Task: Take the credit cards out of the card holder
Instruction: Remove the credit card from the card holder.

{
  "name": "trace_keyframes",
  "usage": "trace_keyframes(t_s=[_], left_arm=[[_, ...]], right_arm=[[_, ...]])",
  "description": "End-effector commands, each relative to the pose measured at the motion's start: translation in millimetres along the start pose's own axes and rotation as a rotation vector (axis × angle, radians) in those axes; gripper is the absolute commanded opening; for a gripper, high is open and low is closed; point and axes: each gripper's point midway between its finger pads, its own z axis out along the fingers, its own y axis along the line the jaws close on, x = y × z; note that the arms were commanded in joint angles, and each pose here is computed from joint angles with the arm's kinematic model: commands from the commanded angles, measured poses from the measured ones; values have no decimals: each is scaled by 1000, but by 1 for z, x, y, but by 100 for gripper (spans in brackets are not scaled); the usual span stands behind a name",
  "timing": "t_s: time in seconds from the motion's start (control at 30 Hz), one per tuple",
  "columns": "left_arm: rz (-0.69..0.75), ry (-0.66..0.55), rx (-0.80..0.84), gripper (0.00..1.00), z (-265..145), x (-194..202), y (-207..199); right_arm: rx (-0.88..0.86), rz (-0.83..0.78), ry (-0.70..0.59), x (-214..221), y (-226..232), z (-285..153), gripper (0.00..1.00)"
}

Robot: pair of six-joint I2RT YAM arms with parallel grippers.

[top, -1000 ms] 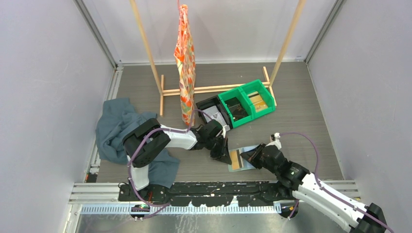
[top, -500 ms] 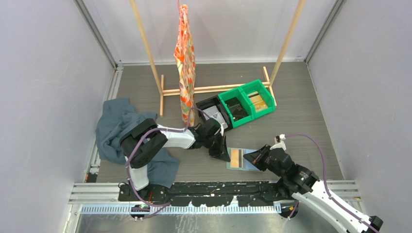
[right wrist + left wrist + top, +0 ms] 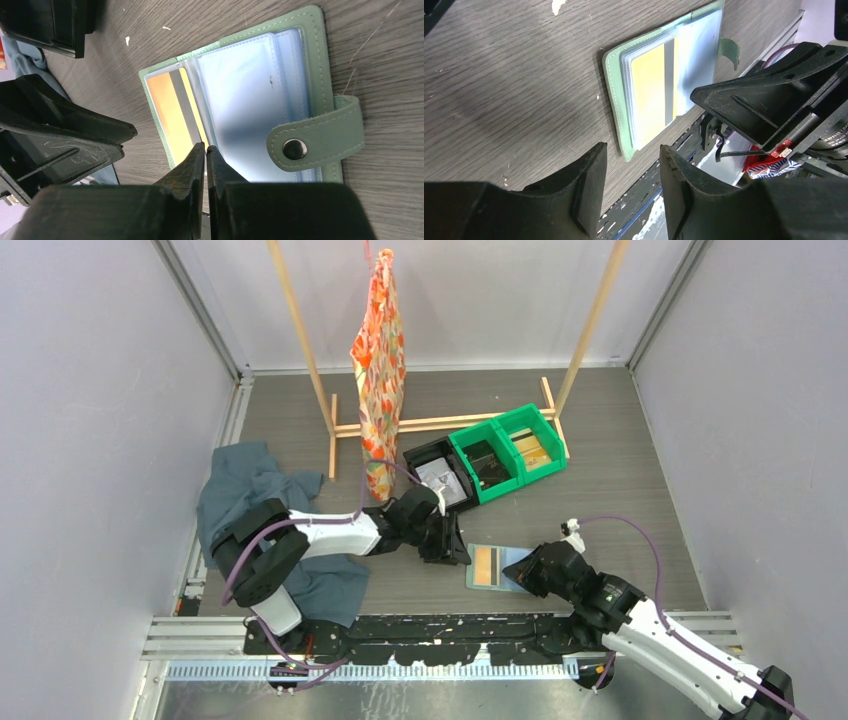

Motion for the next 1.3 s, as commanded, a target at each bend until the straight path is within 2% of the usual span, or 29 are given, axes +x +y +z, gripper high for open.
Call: trace_keyframes(t_s=[0.0,0.17,0.43,0.93,1.1,1.27], left_arm=[[4,-29,55,44,7,-6,-8],[49,20,137,43,12,-2,-30],[61,33,175,41,20,-1,-38],[5,106,137,37,46,12,-15],[3,106,120,32,48,11,-13],[5,93,121,31,46,9,-15]], right_arm=[[57,-21,4,5,-22,7,11],[57,-15,-1,5,-23,8,15],[17,3,-11,3,-15,13,21],[87,31,-16,7,-37,26,24],[95,26,-33,3,-36,20,26],[109,23,-80,-9,-33,8,29]])
